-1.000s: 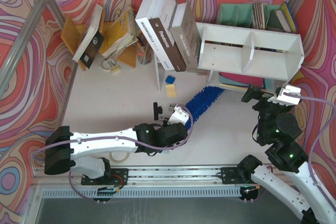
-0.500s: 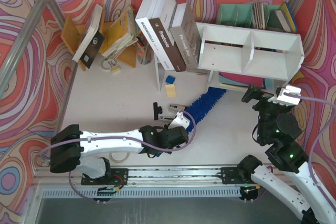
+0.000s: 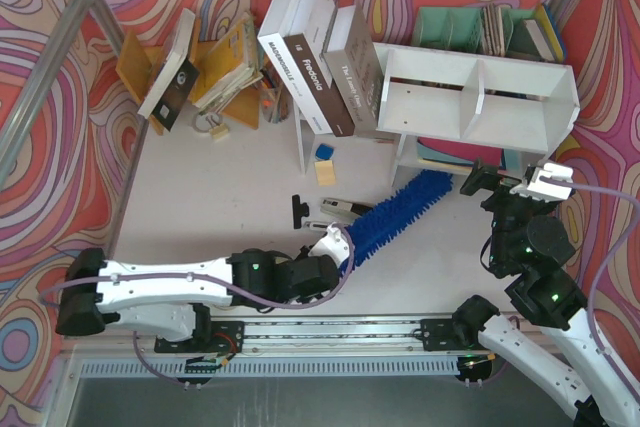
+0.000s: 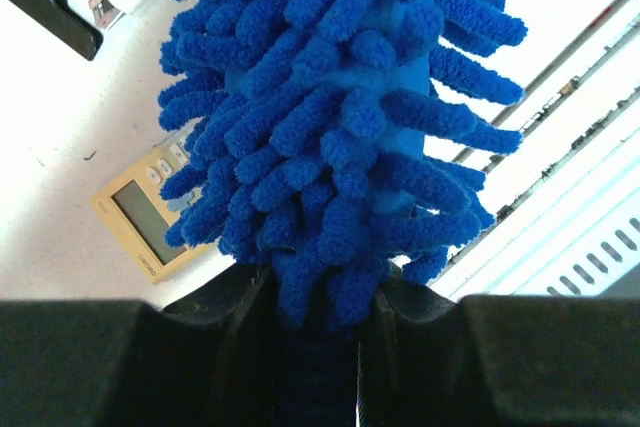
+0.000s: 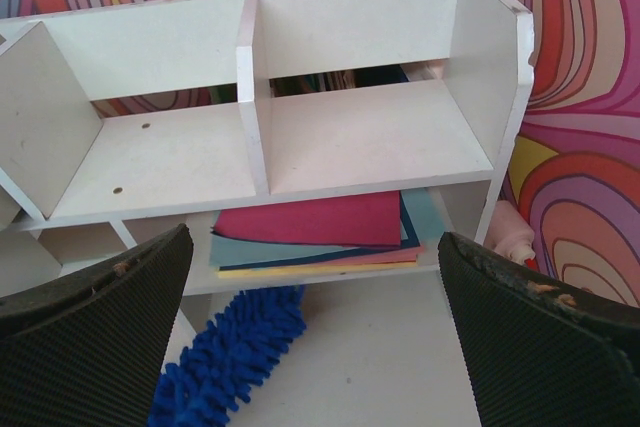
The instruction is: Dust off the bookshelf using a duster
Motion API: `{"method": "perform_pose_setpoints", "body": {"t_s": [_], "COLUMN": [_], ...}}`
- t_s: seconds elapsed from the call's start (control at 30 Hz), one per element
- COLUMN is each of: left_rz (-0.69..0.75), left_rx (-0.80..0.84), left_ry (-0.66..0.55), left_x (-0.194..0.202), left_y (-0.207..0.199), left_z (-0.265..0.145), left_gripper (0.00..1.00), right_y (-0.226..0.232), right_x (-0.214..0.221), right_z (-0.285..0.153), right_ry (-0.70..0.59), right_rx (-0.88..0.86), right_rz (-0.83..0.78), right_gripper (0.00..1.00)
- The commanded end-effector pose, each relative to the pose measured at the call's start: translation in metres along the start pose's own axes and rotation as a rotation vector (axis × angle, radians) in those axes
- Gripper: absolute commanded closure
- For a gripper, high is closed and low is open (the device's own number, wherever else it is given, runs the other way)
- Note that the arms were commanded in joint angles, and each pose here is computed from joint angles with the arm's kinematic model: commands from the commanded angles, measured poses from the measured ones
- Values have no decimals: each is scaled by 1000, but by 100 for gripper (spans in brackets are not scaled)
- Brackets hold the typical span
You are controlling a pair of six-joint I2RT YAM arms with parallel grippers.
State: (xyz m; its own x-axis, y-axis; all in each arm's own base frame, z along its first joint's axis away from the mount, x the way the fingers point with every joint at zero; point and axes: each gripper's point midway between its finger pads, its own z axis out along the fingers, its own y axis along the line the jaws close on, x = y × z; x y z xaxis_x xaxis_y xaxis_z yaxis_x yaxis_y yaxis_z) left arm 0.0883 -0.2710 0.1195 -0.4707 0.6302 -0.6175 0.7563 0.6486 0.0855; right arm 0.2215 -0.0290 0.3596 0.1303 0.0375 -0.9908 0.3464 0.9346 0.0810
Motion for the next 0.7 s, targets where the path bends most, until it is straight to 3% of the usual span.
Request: {"method": "perform_pose_setpoints", "body": {"t_s": [0.0, 0.37, 0.67], "left_rz": [49, -93, -134], "left_rx": [-3, -89, -129], "left_ry": [-55, -216, -156], "left_x": [-2, -1, 22], "left_y": [4, 52, 62], "left_z": [-21, -72, -68], "left_gripper": [100, 100, 100], "right_y": [-2, -2, -1], "right_x": [-5, -4, -3], "right_z": [2, 3, 3], "right_ry": [-19, -15, -13], "right_rx": [20, 24, 26], "right_rz": [9, 4, 5], "right_gripper": [1, 1, 1]}}
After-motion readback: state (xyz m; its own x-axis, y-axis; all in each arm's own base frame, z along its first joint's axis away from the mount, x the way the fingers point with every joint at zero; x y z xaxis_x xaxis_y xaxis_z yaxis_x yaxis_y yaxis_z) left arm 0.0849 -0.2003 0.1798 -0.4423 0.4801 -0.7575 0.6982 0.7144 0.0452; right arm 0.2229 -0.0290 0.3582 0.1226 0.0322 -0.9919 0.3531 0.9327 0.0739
